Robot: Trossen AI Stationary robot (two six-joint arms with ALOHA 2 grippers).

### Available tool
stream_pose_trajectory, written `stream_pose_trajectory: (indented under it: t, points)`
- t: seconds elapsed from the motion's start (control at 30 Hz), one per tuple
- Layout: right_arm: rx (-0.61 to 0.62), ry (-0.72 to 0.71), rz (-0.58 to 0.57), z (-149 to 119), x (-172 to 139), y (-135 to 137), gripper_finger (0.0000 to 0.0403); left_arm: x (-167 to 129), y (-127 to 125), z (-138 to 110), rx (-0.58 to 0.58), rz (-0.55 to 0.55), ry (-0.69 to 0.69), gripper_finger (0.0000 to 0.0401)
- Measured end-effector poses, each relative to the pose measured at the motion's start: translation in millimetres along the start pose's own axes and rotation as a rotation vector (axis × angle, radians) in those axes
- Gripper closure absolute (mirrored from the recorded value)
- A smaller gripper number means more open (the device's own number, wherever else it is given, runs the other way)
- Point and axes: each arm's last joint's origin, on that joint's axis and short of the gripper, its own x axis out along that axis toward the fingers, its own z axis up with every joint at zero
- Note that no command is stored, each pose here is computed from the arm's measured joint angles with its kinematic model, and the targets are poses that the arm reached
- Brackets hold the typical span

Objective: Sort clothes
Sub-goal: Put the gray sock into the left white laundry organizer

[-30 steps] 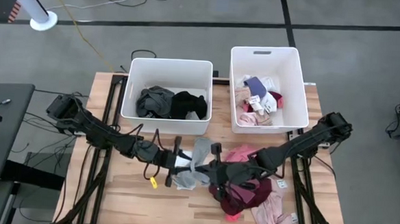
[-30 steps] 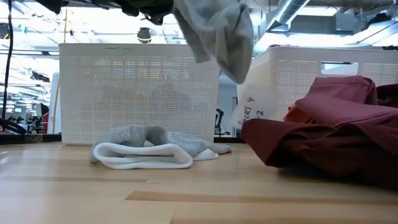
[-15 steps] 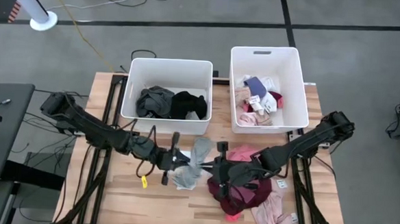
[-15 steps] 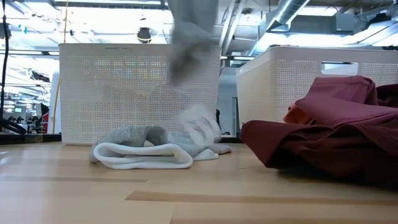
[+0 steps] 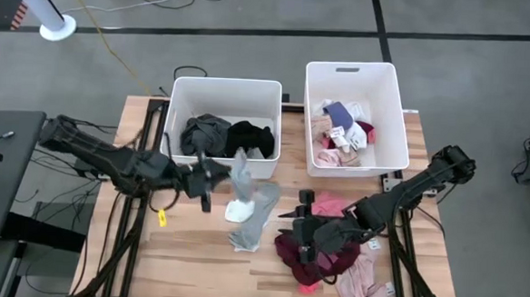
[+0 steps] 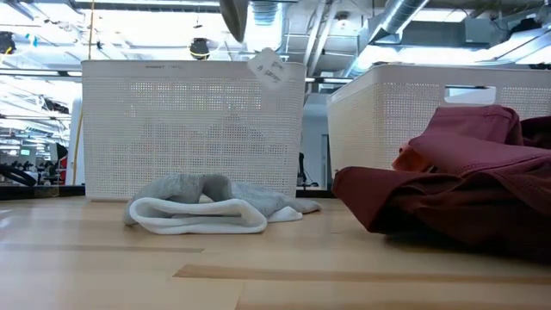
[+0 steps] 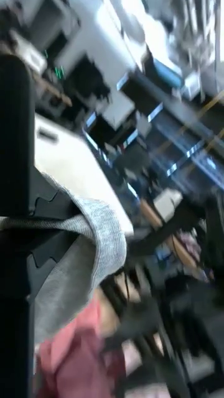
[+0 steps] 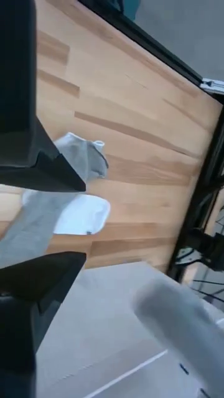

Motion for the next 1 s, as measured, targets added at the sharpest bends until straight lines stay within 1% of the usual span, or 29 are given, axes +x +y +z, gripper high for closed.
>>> stream_pose_trajectory:
  t: [0.13, 0.27, 0.37, 0.5, 0.67, 0.83, 1.0]
  points:
    - [0.014, 0.040, 0.015, -5, -5, 6, 0.0216, -5, 30, 3, 0.028, 0.090, 0.046, 0.0400]
    - [0.042, 0.073, 0.026, -10, -9, 11, 0.0219, -5, 56, -2, 0.046, 0.155, 0.111, 0.0400]
    - [0.049, 0.083, 0.036, -11, -12, 16, 0.0222, -2, 69, -10, 0.057, 0.187, 0.184, 0.0400]
    - [0.050, 0.076, 0.053, -12, -16, 22, 0.0224, 2, 81, -29, 0.063, 0.217, 0.301, 0.0400]
    - [0.045, 0.071, 0.070, -12, -20, 27, 0.0225, 3, 92, -56, 0.018, 0.210, 0.451, 0.0400]
    - [0.049, 0.070, 0.078, -13, -21, 31, 0.0225, 0, 99, -78, -0.054, 0.182, 0.560, 0.0401]
    - [0.067, 0.077, 0.077, -13, -22, 31, 0.0225, -2, 103, -94, -0.125, 0.156, 0.650, 0.0400]
